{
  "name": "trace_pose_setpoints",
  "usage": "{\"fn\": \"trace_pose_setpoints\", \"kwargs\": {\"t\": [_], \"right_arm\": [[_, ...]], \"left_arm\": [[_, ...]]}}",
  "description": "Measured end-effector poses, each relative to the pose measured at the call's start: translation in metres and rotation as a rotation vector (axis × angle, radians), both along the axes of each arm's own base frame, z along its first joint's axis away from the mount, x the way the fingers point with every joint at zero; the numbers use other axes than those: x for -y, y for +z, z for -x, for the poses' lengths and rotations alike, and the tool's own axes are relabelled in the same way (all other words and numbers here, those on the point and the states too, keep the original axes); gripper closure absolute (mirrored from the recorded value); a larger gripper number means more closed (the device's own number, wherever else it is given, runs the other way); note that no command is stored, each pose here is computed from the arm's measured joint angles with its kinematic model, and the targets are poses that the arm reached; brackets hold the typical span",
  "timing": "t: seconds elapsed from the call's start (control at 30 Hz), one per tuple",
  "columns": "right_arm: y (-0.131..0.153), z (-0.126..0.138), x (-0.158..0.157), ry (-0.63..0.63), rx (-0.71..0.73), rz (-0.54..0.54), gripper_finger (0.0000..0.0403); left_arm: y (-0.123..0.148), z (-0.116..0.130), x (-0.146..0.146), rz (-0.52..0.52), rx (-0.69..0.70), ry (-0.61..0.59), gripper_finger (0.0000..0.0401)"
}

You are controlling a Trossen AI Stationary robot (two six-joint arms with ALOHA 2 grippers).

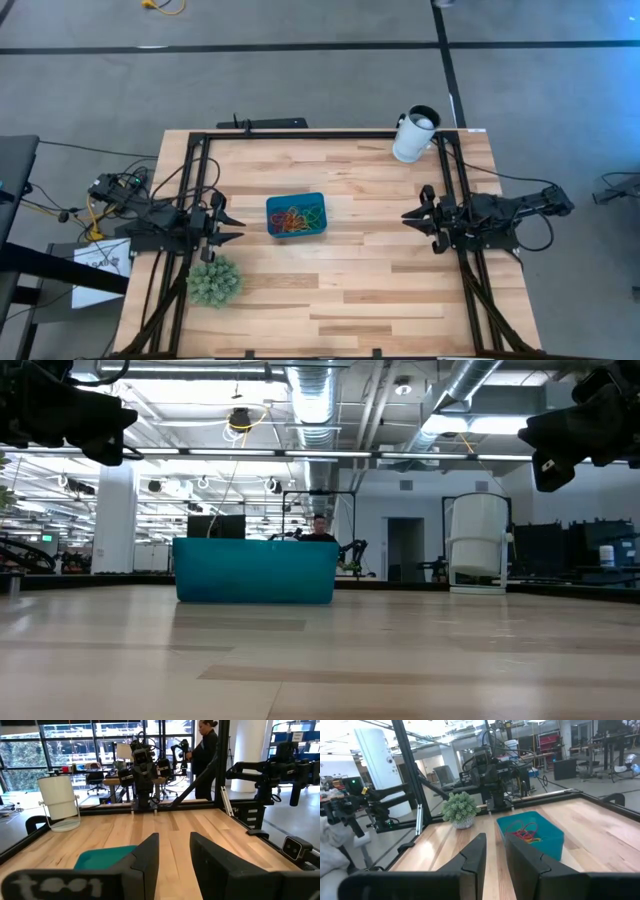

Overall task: Pick and place items into bin
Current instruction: Return to Home Position

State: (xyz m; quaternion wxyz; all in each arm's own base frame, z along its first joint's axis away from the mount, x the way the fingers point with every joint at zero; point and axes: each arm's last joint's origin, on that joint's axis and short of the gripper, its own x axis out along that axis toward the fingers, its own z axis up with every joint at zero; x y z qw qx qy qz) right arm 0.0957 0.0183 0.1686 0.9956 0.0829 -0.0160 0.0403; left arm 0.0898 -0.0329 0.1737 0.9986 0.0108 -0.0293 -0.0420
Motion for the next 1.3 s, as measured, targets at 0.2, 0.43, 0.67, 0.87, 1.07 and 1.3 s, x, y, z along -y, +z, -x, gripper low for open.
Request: {"fn": "trace_pose_setpoints", "kwargs": {"t": [0.2, 0.43, 0.67, 0.87, 1.07, 1.3], "right_arm": [[0.0000, 0.0000, 0.0000, 0.000, 0.000, 0.000, 0.0335], [0.0000, 0.0000, 0.0000, 0.000, 0.000, 0.000, 0.0335], [-0.0001, 0.0000, 0.0000, 0.000, 0.000, 0.000, 0.0335], [-0.0001, 0.0000, 0.0000, 0.000, 0.000, 0.000, 0.0335], [-0.0001, 0.0000, 0.0000, 0.000, 0.000, 0.000, 0.0335], [-0.0001, 0.0000, 0.0000, 0.000, 0.000, 0.000, 0.0335]], "left_arm": [[0.0000, 0.0000, 0.0000, 0.009, -0.001, -0.001, 0.0300], [0.0001, 0.0000, 0.0000, 0.012, -0.001, -0.001, 0.0300], [0.0001, 0.0000, 0.0000, 0.008, 0.000, -0.001, 0.0300], [0.0001, 0.0000, 0.0000, -0.001, 0.000, 0.000, 0.0300], [0.0001, 0.0000, 0.0000, -0.001, 0.000, 0.000, 0.0300], [0.0002, 0.0000, 0.0000, 0.005, 0.000, -0.001, 0.0300]]}}
